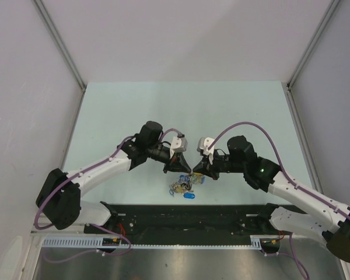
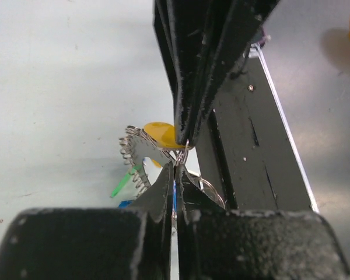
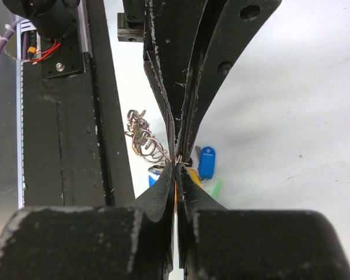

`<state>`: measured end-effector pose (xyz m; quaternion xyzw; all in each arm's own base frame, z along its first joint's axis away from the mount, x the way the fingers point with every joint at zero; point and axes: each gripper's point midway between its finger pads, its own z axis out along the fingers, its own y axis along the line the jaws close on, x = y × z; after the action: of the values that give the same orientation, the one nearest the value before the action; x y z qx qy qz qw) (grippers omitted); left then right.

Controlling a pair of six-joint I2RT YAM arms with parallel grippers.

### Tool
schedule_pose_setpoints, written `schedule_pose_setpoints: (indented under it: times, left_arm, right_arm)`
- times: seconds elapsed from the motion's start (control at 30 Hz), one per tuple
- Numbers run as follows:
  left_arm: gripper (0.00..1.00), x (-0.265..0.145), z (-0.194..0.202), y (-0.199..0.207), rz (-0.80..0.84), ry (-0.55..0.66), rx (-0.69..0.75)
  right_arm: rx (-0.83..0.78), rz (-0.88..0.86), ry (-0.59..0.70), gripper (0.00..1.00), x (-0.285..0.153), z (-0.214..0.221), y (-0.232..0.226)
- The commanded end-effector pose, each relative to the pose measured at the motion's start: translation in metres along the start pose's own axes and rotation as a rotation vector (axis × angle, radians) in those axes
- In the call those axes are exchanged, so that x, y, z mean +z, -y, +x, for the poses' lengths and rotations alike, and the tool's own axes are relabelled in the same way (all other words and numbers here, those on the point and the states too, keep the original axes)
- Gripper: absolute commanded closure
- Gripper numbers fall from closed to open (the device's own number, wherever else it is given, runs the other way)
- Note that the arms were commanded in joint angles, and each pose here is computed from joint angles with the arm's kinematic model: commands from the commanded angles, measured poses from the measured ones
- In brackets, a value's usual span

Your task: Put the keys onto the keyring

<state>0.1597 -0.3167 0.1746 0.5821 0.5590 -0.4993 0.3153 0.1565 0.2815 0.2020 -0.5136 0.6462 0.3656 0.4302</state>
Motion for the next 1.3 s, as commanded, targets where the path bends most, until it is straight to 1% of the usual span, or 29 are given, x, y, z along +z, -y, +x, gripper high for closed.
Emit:
schedule_pose_setpoints:
  times: [0.0, 0.03, 0.07, 0.17, 0.23, 0.27, 0.3, 0.33, 0.4, 0.43, 0.47, 0.57, 0.7, 0.77, 0.8, 0.87, 0.9, 0.93, 0.97, 1.1, 1.17, 1.2, 1.23, 1.27]
  left_arm:
    - [1.0, -0.011, -0.037, -0.007, -0.102, 0.107, 0.041]
    - [0.99, -0.013, -0.04, -0.013, -0.141, 0.137, 0.051]
    - [1.0, -0.015, -0.043, -0.012, -0.161, 0.16, 0.009]
    - [1.0, -0.028, -0.058, -0.014, -0.248, 0.239, 0.019]
    - [1.0, -0.034, -0.061, -0.018, -0.305, 0.278, -0.005]
    - [1.0, -0.037, -0.063, -0.018, -0.323, 0.299, -0.031]
    - [1.0, -0.042, -0.07, -0.014, -0.338, 0.327, -0.019]
    - [1.0, -0.042, -0.067, -0.015, -0.35, 0.339, -0.033]
    - [1.0, -0.05, -0.079, -0.014, -0.388, 0.41, -0.045]
    - [1.0, -0.051, -0.076, -0.015, -0.401, 0.423, -0.061]
    - [1.0, -0.055, -0.084, -0.014, -0.413, 0.468, -0.069]
    - [1.0, -0.062, -0.089, -0.012, -0.44, 0.541, -0.094]
    - [1.0, -0.065, -0.085, -0.011, -0.46, 0.583, -0.117]
    - [1.0, -0.065, -0.078, -0.009, -0.463, 0.587, -0.136]
    - [0.99, -0.065, -0.072, -0.01, -0.471, 0.589, -0.143]
    - [1.0, -0.066, -0.069, -0.007, -0.477, 0.597, -0.143]
    - [0.99, -0.066, -0.061, -0.007, -0.489, 0.59, -0.152]
    - [0.94, -0.067, -0.058, -0.007, -0.495, 0.584, -0.15]
    - [0.85, -0.067, -0.054, -0.007, -0.504, 0.58, -0.154]
    - [0.76, -0.072, -0.047, -0.005, -0.534, 0.564, -0.124]
    - [0.71, -0.072, -0.043, -0.004, -0.536, 0.533, -0.107]
    - [0.7, -0.073, -0.048, -0.003, -0.535, 0.53, -0.088]
    - [0.67, -0.073, -0.048, -0.004, -0.538, 0.511, -0.058]
    - [0.65, -0.071, -0.042, -0.004, -0.529, 0.47, -0.066]
  right_arm:
    - [-0.081, 0.041, 0.119, 1.0, -0.015, -0.045, 0.003]
    - [-0.079, 0.045, 0.113, 1.0, -0.016, -0.043, 0.003]
    - [-0.083, 0.046, 0.119, 1.0, -0.018, -0.045, 0.002]
    - [-0.08, 0.051, 0.11, 1.0, -0.018, -0.043, 0.003]
    - [-0.081, 0.048, 0.109, 1.0, -0.017, -0.042, 0.002]
    - [-0.081, 0.039, 0.104, 1.0, -0.016, -0.041, 0.001]
    - [-0.08, 0.035, 0.105, 1.0, -0.014, -0.041, 0.0]
    - [-0.081, 0.025, 0.101, 1.0, -0.012, -0.04, -0.002]
    - [-0.083, 0.009, 0.097, 1.0, -0.006, -0.04, -0.005]
    - [-0.086, -0.006, 0.094, 1.0, -0.003, -0.039, -0.01]
    - [-0.087, -0.006, 0.094, 1.0, -0.001, -0.039, -0.01]
    - [-0.092, -0.009, 0.11, 1.0, 0.006, -0.04, -0.012]
    - [-0.097, 0.003, 0.158, 1.0, 0.014, -0.049, -0.009]
    - [-0.088, 0.011, 0.152, 1.0, 0.017, -0.045, -0.007]
    - [-0.106, 0.015, 0.183, 1.0, 0.018, -0.053, -0.006]
    - [-0.119, 0.019, 0.191, 1.0, 0.018, -0.056, -0.004]
    - [-0.12, 0.019, 0.194, 1.0, 0.018, -0.056, -0.004]
    - [-0.128, 0.014, 0.199, 1.0, 0.018, -0.057, -0.004]
    - [-0.129, 0.014, 0.198, 1.0, 0.018, -0.057, -0.004]
    - [-0.137, 0.001, 0.187, 1.0, 0.018, -0.056, -0.005]
    - [-0.141, -0.006, 0.181, 1.0, 0.019, -0.054, -0.006]
    - [-0.143, -0.007, 0.179, 1.0, 0.019, -0.054, -0.007]
    - [-0.147, -0.01, 0.178, 1.0, 0.019, -0.054, -0.007]
    - [-0.148, -0.011, 0.174, 1.0, 0.018, -0.054, -0.007]
